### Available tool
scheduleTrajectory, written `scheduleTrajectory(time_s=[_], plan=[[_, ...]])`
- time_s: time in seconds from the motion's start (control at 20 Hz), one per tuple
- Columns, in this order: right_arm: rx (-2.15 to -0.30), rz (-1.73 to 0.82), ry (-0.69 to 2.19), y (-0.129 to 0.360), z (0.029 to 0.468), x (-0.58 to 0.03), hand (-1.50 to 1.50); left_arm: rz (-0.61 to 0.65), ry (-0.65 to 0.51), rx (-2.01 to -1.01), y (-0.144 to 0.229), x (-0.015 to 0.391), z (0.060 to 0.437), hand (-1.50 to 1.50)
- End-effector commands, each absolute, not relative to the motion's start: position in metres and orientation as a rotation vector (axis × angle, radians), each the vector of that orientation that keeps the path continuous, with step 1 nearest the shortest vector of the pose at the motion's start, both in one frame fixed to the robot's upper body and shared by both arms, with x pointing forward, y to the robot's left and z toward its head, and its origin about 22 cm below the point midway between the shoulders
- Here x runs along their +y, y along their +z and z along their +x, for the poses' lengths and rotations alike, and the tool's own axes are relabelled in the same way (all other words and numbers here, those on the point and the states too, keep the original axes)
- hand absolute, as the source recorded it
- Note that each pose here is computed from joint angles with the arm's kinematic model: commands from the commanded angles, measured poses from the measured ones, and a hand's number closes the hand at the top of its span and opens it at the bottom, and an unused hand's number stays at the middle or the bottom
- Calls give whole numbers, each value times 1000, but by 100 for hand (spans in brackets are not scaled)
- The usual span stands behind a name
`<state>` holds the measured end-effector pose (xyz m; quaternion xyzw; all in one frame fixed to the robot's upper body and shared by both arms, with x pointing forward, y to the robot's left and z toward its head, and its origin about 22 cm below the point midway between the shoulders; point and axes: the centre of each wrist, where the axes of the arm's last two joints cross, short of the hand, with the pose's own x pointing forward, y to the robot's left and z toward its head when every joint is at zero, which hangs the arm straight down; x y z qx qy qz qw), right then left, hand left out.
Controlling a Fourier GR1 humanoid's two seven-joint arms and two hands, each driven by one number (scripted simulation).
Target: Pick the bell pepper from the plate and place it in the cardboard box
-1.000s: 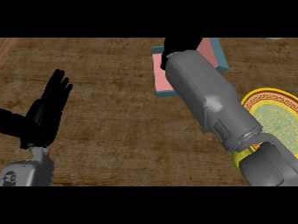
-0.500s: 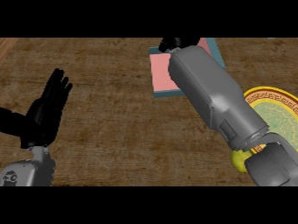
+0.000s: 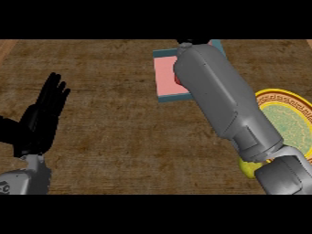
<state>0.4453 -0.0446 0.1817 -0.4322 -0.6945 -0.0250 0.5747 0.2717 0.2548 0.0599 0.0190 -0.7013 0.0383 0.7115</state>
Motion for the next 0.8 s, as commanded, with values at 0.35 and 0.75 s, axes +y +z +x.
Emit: scheduleTrajectory(time_s=[0.35, 0.75], plan=[[-1751, -897, -373, 145, 426, -85, -150, 57, 107, -1557, 82, 259, 255, 0], [-1750, -877, -374, 107, 388, -113, -150, 72, 102, -1566, 83, 261, 254, 0]])
